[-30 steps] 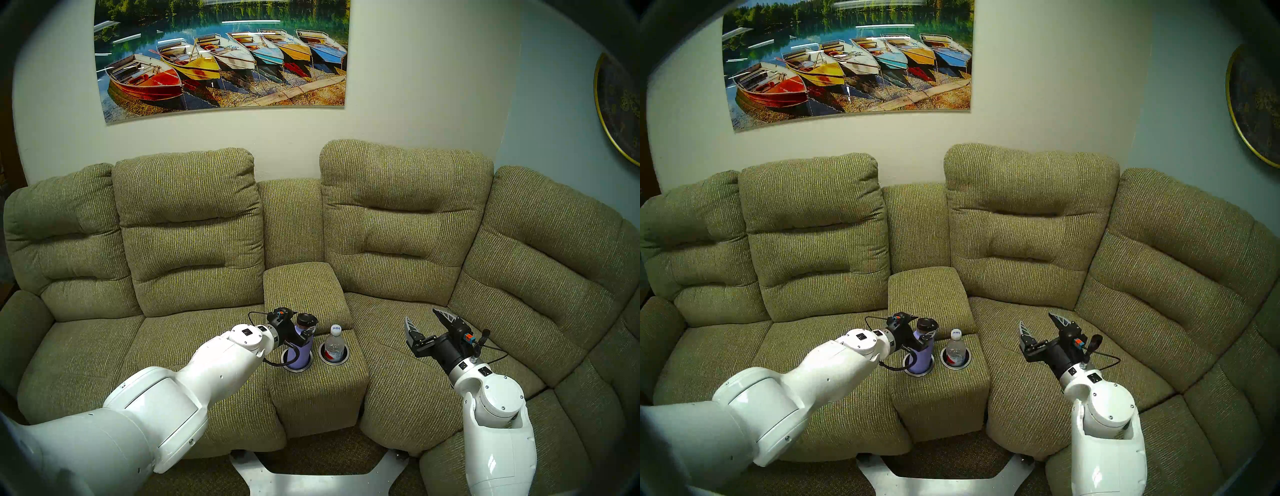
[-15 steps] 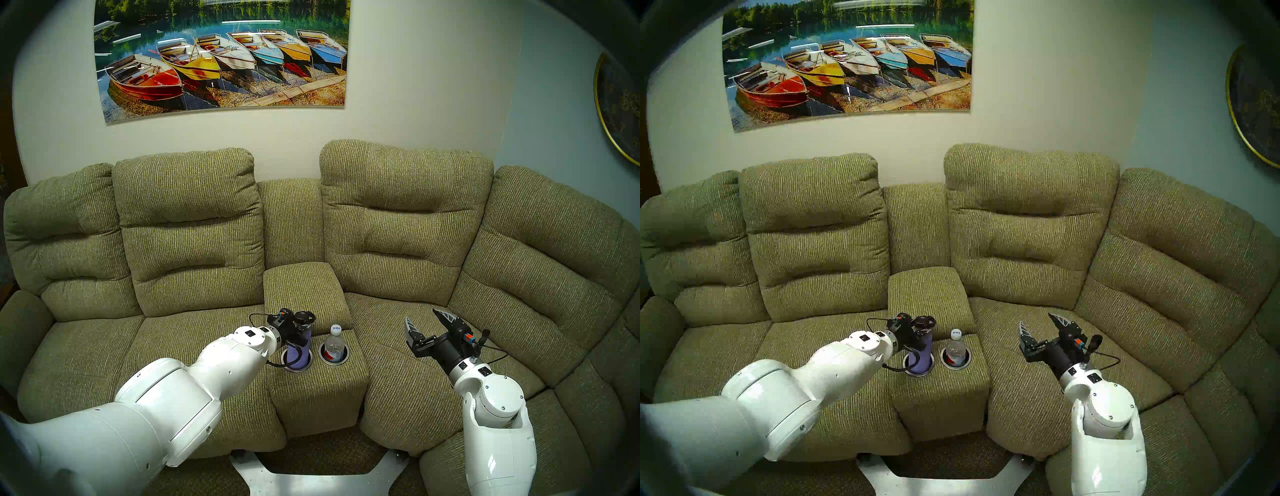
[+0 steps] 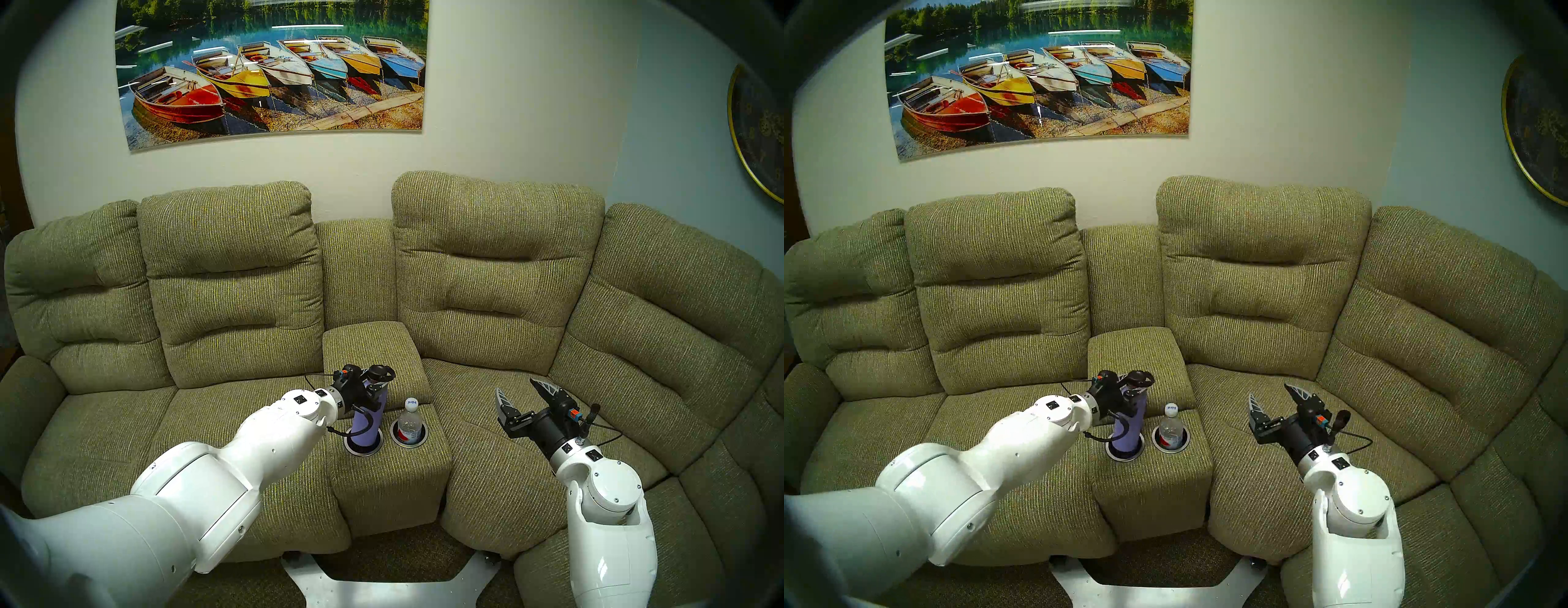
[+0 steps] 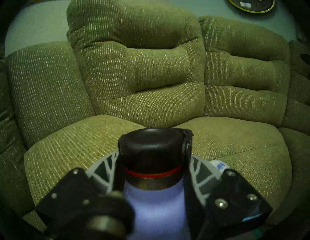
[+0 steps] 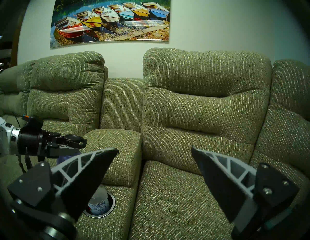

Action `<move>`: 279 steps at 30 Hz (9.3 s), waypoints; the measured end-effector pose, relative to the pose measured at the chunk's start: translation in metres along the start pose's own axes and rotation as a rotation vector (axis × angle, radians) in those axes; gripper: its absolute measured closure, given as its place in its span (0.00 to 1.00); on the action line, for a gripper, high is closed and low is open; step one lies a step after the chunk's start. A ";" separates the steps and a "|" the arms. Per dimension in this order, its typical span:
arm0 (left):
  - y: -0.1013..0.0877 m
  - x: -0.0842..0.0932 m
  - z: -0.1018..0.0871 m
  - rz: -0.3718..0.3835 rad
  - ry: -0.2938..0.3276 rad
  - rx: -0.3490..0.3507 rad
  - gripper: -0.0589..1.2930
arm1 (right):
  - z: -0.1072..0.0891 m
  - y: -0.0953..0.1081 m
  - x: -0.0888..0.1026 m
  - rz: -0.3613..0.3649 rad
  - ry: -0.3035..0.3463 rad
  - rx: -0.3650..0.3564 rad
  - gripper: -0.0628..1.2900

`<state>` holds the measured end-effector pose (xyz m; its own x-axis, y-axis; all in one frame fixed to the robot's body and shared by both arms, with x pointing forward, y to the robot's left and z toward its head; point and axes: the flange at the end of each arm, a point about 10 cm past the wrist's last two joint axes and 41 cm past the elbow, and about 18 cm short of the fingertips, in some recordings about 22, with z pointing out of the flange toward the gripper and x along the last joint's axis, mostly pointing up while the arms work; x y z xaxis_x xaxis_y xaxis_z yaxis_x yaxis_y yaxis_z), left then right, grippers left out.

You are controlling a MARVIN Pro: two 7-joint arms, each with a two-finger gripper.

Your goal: Take bottles out of cup holder

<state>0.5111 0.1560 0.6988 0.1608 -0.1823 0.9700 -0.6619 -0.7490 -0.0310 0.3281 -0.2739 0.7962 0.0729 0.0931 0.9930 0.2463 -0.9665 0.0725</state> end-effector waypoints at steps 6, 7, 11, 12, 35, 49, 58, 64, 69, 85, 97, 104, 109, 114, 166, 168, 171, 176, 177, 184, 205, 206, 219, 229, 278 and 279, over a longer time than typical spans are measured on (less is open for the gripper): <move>-0.013 0.015 -0.010 0.029 0.061 -0.024 0.54 | 0.000 0.000 -0.001 0.001 -0.001 0.000 0.05; -0.015 0.017 -0.011 0.034 0.069 -0.026 0.54 | 0.000 0.000 -0.001 0.001 -0.001 0.000 0.05; -0.023 0.026 -0.020 0.051 0.107 -0.040 0.56 | 0.000 0.000 -0.001 0.002 -0.003 0.000 0.05; -0.025 0.029 -0.022 0.057 0.119 -0.047 0.56 | 0.000 0.000 -0.002 0.002 -0.003 0.000 0.05; -0.043 0.038 -0.085 0.156 0.209 -0.122 0.56 | 0.000 0.000 -0.004 0.005 -0.008 0.001 0.05; -0.053 0.046 -0.131 0.213 0.239 -0.135 0.56 | 0.000 0.000 -0.004 0.006 -0.009 0.001 0.05; -0.056 0.041 -0.164 0.223 0.226 -0.105 0.56 | 0.001 0.000 -0.004 0.006 -0.008 0.001 0.05; -0.049 0.036 -0.177 0.209 0.204 -0.073 0.56 | 0.001 0.000 -0.004 0.006 -0.008 0.001 0.05; -0.041 0.032 -0.183 0.188 0.179 -0.032 0.56 | 0.000 0.000 -0.004 0.005 -0.007 0.001 0.05; -0.017 0.018 -0.175 0.264 -0.018 0.143 0.56 | 0.000 0.000 -0.002 0.003 -0.004 0.001 0.05; -0.012 0.000 -0.152 0.242 -0.030 0.295 0.56 | 0.000 0.000 -0.001 0.002 -0.003 0.001 0.05; -0.020 0.003 -0.153 0.205 0.064 0.386 0.56 | 0.000 0.000 -0.001 0.002 -0.002 0.001 0.05; -0.016 0.008 -0.150 0.200 0.141 0.407 0.56 | 0.000 0.000 -0.001 0.002 -0.002 0.001 0.05; -0.005 0.004 -0.142 0.199 0.181 0.434 0.56 | 0.000 0.000 -0.001 0.002 -0.002 0.001 0.05; 0.009 -0.103 -0.087 0.274 0.027 0.503 0.57 | 0.000 0.000 -0.001 0.002 -0.002 0.001 0.05; 0.010 -0.104 -0.086 0.285 0.023 0.497 0.57 | 0.000 0.000 -0.001 0.002 -0.002 0.001 0.05; 0.010 -0.105 -0.085 0.301 0.019 0.490 0.57 | 0.000 0.000 -0.001 0.002 -0.002 0.001 0.05; 0.011 -0.106 -0.082 0.323 0.016 0.485 0.57 | 0.000 0.000 -0.001 0.002 -0.002 0.001 0.05; 0.011 -0.106 -0.082 0.325 0.015 0.485 0.57 | 0.000 0.000 -0.001 0.002 -0.002 0.001 0.05; 0.011 -0.106 -0.078 0.352 0.008 0.484 0.53 | 0.000 0.000 -0.001 0.002 -0.002 0.001 0.05; 0.003 -0.076 -0.067 0.389 0.146 0.557 0.02 | 0.000 0.000 -0.001 0.002 -0.002 0.001 0.05; 0.003 -0.073 -0.065 0.393 0.164 0.556 0.02 | 0.000 0.000 -0.001 0.002 -0.002 0.001 0.05; 0.033 -0.027 -0.031 0.441 0.364 0.337 0.02 | 0.000 0.000 -0.001 0.002 -0.002 0.001 0.05; 0.048 -0.021 -0.035 0.401 0.417 0.243 0.02 | 0.000 0.000 -0.001 0.002 -0.003 0.001 0.05; 0.055 -0.034 -0.037 -0.014 0.031 -0.019 0.02 | 0.000 0.000 -0.001 0.001 -0.001 0.001 0.05; 0.054 -0.035 -0.036 -0.014 0.027 -0.016 0.02 | 0.000 0.000 -0.001 0.001 -0.001 0.001 0.05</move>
<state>0.4433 0.1452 0.6721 0.1504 -0.1543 0.9765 -0.6717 -0.7407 -0.0136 0.3281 -0.2737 0.7954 0.0746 0.0924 0.9929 0.2474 -0.9663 0.0713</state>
